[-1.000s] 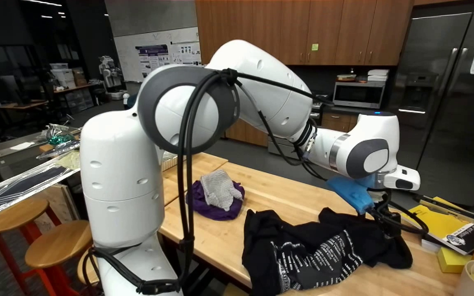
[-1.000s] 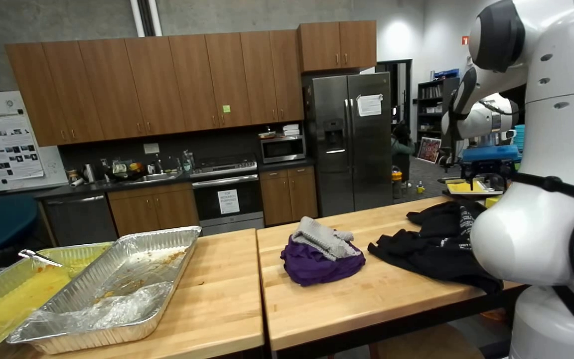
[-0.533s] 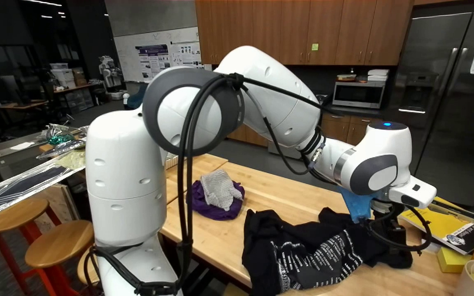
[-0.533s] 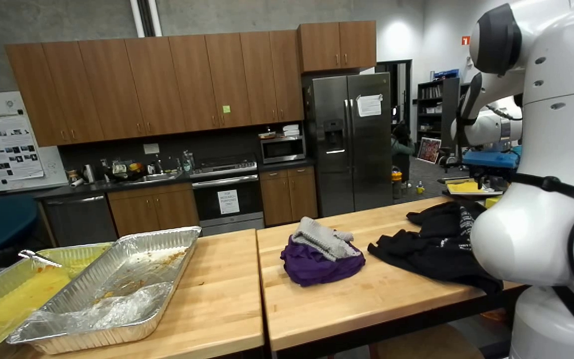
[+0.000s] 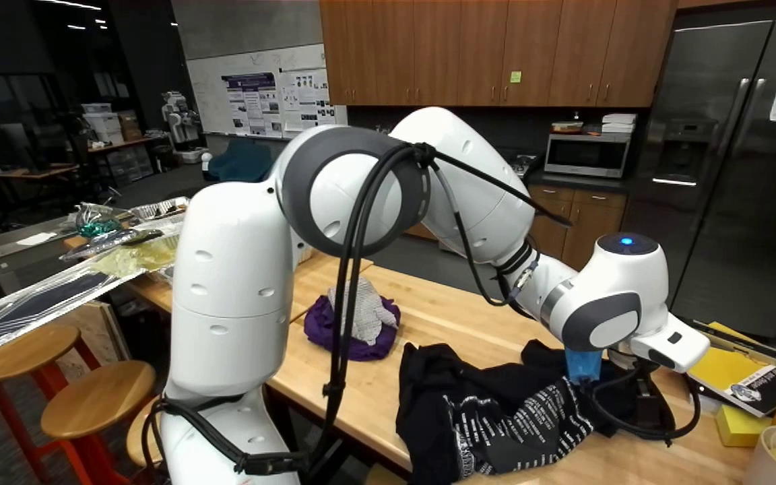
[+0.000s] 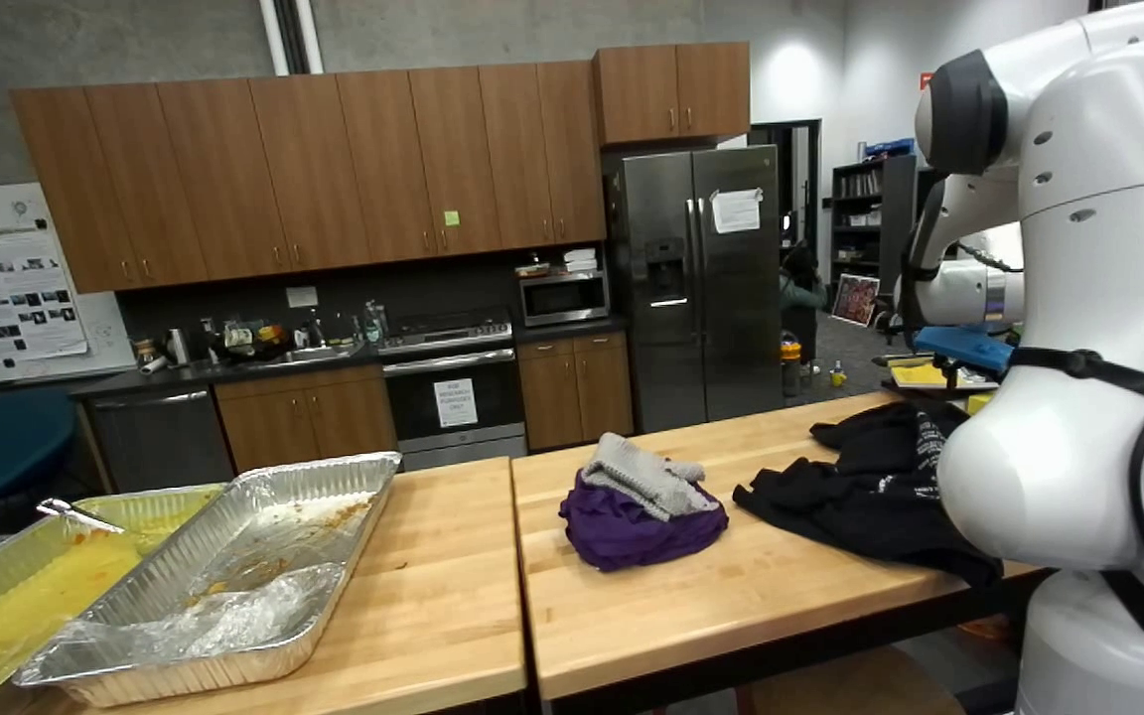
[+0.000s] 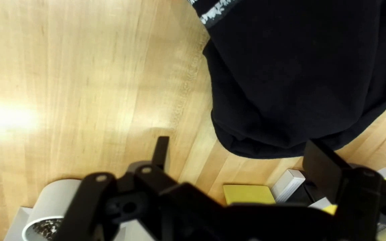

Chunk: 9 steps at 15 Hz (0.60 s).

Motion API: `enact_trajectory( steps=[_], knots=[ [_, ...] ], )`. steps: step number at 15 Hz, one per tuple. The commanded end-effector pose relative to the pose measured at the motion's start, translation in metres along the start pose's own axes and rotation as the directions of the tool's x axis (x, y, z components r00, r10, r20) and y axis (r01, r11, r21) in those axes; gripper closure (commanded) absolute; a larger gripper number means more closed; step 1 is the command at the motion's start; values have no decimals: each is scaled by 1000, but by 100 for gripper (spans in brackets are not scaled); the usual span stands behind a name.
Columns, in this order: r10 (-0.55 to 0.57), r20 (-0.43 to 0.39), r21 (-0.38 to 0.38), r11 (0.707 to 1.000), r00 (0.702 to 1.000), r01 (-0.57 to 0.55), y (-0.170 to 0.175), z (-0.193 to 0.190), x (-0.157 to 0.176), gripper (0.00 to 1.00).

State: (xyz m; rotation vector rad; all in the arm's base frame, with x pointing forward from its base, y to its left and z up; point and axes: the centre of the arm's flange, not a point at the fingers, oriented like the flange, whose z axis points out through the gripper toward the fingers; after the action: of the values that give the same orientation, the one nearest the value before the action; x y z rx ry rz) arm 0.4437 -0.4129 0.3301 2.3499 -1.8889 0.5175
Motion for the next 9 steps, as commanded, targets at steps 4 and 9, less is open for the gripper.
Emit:
enact_trajectory(
  steps=[4, 9],
  knots=[
    [21, -34, 76, 997, 999, -19, -7, 29, 0, 0],
    [-1, -47, 135, 991, 999, 7, -27, 34, 1, 0]
  ],
)
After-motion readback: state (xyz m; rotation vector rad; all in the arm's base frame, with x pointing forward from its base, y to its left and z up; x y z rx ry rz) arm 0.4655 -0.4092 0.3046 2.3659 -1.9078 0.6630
